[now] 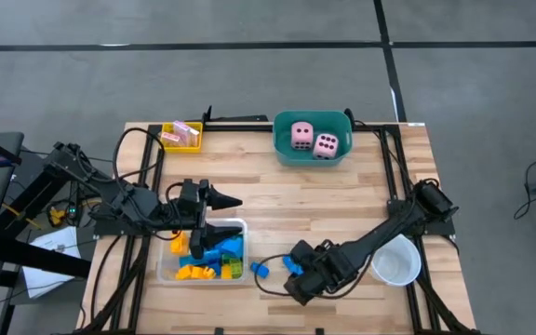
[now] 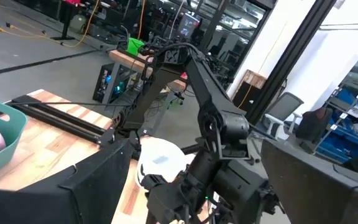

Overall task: Pick & Place Toys
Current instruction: Put the blue game pieces into the transparent bin

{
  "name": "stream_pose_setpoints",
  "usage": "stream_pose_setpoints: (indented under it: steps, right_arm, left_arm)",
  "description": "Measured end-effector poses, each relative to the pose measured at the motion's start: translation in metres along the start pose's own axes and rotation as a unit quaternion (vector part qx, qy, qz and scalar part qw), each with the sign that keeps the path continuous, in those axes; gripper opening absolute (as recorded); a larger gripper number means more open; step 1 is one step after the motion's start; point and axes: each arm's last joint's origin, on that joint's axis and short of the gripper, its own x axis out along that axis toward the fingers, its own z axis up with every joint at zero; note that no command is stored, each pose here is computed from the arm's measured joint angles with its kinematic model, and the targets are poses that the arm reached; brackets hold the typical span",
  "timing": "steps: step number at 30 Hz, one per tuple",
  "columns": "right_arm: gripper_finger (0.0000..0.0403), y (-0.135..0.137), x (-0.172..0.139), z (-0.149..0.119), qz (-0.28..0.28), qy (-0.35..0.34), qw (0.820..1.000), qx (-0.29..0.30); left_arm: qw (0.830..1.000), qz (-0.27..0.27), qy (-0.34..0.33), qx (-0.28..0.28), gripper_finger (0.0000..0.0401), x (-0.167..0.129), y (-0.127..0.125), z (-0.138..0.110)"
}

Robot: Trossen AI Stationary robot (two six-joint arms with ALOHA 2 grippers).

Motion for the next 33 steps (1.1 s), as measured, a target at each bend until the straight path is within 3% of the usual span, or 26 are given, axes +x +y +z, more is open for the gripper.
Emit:
stream_pose_setpoints:
  steps: [6, 9, 14, 17, 22, 33]
  right_arm:
    - [0.0314, 0.005, 0.001, 0.002, 0.024, -0.01, 1.0, 0.017]
    - [0.0314, 0.006, 0.002, 0.006, 0.033, -0.015, 0.999, -0.008]
    - [0.0316, 0.002, 0.001, 0.004, 0.01, -0.02, 1.0, -0.006]
    - [0.0332, 0.001, 0.001, 0.001, 0.0, -0.019, 1.0, 0.012]
    - [0.039, -0.001, 0.001, 0.002, -0.01, -0.015, 0.999, 0.03]
    - [0.0399, -0.005, 0.009, -0.006, -0.013, 0.006, 0.999, 0.038]
  left_arm:
    - [1.0, 0.003, 0.005, -0.007, 0.0355, 0.003, -0.001, -0.004]
    - [1.0, 0.003, 0.005, -0.017, 0.0355, 0.006, -0.002, -0.006]
    - [1.0, 0.0, 0.0, -0.026, 0.0355, 0.01, -0.004, -0.008]
    - [0.999, -0.001, -0.001, -0.033, 0.0355, 0.012, -0.005, -0.01]
    - [0.999, -0.003, -0.002, -0.034, 0.0355, 0.012, -0.005, -0.01]
    - [0.999, -0.005, -0.001, -0.034, 0.0355, 0.012, -0.005, -0.01]
